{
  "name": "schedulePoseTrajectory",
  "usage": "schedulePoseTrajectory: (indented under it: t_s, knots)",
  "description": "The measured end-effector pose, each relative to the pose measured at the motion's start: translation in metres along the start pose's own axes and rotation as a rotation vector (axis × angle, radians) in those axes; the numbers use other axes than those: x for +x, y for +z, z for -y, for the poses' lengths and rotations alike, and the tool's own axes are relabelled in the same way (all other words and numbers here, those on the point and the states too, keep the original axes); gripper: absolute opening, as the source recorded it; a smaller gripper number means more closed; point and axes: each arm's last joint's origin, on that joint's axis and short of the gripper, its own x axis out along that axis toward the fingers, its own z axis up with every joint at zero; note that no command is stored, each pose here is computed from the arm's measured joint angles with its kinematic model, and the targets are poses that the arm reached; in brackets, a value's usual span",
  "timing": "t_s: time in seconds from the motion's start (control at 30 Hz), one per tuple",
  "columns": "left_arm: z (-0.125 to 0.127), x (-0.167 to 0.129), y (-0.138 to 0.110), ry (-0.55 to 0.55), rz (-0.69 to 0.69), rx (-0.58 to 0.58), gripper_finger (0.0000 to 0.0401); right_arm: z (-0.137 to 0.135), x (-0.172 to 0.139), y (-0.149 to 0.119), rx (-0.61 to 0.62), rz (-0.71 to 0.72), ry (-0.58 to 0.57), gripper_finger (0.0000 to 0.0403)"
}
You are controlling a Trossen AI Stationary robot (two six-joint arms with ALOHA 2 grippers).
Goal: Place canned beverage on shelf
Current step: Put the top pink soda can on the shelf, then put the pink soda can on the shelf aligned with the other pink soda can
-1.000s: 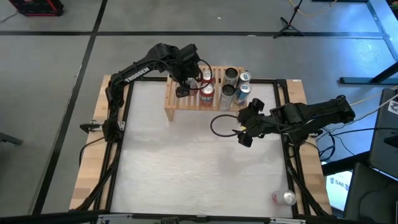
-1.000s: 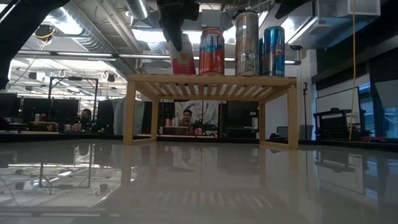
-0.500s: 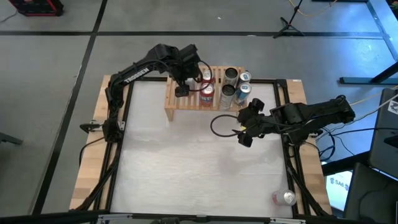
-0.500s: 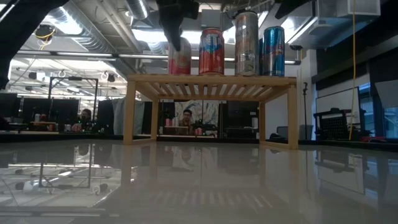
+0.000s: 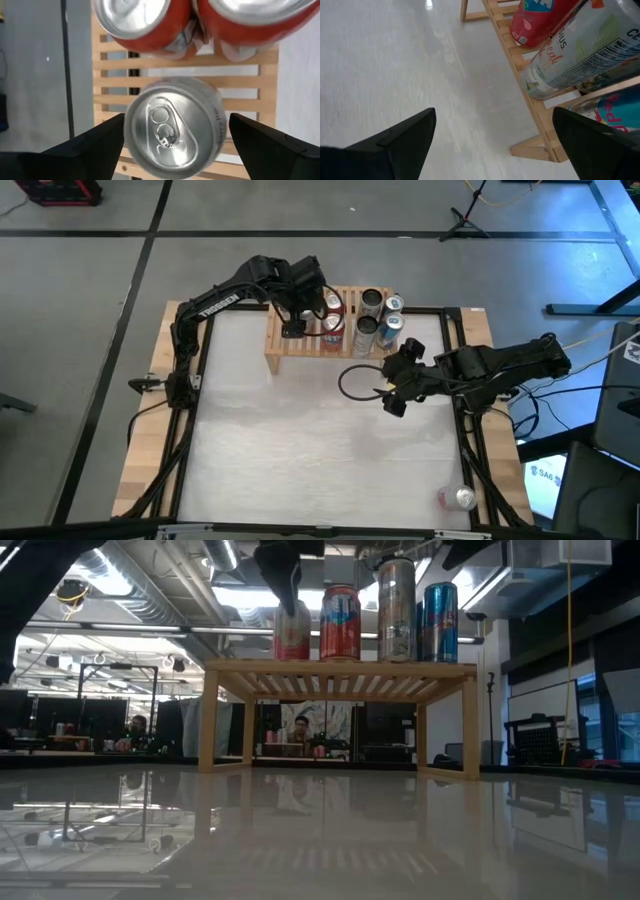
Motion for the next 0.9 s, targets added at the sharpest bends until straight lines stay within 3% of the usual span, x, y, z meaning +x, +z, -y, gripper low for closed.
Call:
schedulePoseTrajectory:
  t_s: [0.33,0.47,0.6,0.77,0.9]
  knots:
    - [-0.002,-0.022,0.001,0.14,0.058,-0.019,0.0341,0.0,0.0,0.0,0.004,-0.001,0.008,0.039]
    - [-0.001,-0.048,-0.005,0.192,0.134,-0.04,0.0341,-0.001,0.0,0.001,0.028,0.007,0.012,0.039]
    - [0.001,-0.085,-0.015,0.216,0.285,-0.137,0.0341,-0.001,0.0,0.001,0.005,0.007,0.012,0.039]
    - [0.019,-0.135,-0.032,0.119,0.482,-0.244,0.0341,-0.001,-0.013,0.003,-0.03,0.044,0.04,0.039]
    - [0.042,-0.16,-0.04,-0.001,0.571,-0.318,0.0341,0.002,-0.045,0.002,-0.051,0.111,0.154,0.039]
